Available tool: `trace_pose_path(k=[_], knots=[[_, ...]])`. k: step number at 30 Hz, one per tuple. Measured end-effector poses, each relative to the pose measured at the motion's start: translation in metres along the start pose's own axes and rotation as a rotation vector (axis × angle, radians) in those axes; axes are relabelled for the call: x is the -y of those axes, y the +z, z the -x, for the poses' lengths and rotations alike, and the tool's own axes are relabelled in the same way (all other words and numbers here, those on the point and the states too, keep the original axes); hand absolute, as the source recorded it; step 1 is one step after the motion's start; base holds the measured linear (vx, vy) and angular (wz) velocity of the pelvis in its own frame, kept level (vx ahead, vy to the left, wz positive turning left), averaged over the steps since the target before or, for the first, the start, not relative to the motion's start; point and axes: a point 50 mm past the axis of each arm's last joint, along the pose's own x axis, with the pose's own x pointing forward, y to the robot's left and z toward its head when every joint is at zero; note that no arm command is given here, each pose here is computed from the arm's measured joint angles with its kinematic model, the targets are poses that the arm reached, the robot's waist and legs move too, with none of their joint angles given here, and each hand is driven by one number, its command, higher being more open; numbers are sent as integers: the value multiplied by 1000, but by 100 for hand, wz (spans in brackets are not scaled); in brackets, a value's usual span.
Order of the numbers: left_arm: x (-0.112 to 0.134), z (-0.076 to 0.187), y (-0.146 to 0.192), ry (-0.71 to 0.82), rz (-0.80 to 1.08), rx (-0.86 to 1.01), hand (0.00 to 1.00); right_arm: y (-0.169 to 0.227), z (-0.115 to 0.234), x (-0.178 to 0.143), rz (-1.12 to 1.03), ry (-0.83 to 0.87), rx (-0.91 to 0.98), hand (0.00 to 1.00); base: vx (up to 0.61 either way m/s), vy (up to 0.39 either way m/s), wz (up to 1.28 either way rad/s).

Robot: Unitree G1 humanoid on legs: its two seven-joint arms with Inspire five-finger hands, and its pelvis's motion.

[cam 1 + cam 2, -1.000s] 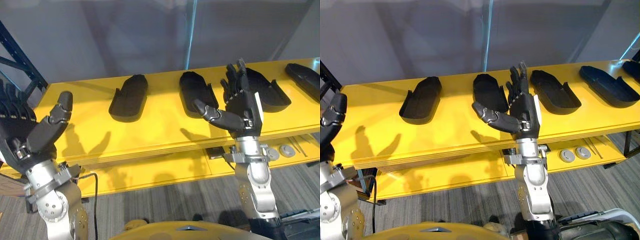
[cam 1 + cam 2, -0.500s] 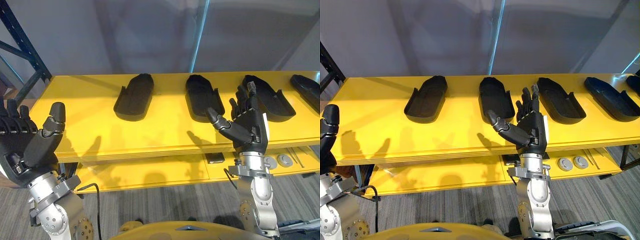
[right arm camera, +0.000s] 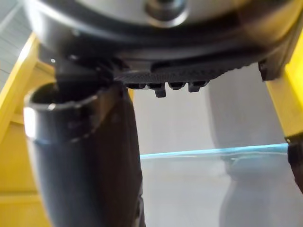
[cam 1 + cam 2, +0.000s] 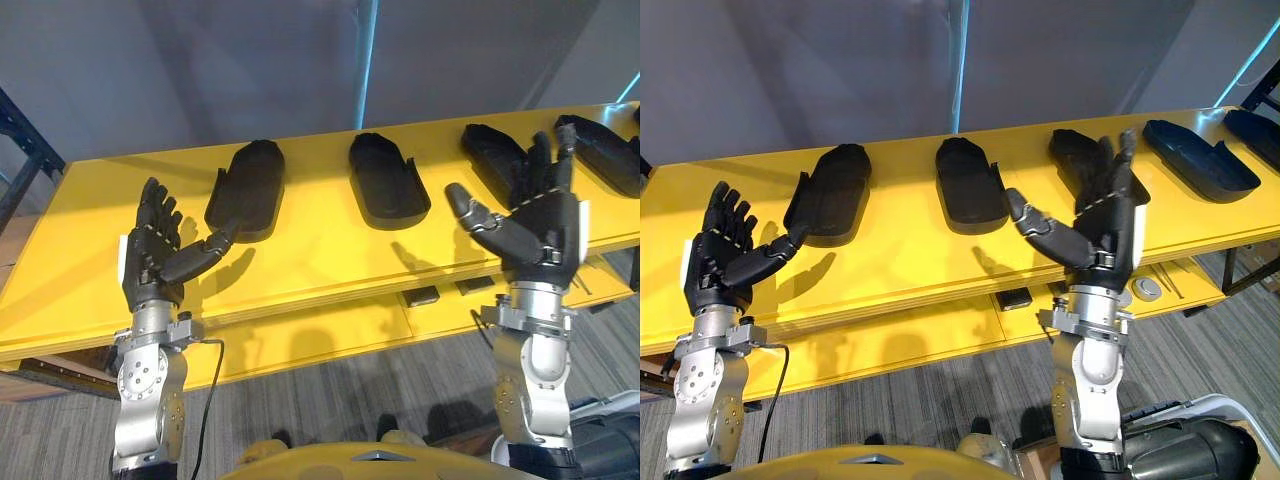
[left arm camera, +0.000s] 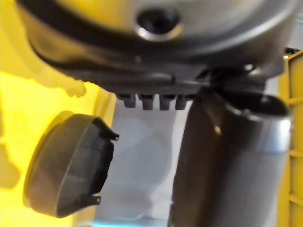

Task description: Walk over and take three plastic housings, then place them on the shelf

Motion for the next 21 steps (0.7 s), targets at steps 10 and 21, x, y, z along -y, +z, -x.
trace_pose_path(k=[10, 21], knots=[[-12, -10, -18, 80, -162, -91, 100, 4, -3, -1, 25, 81, 12, 100, -15, 9, -7], [-20, -7, -36, 156, -195, -229, 100, 4, -3, -1, 27, 86, 11, 100, -5, 3, -3]])
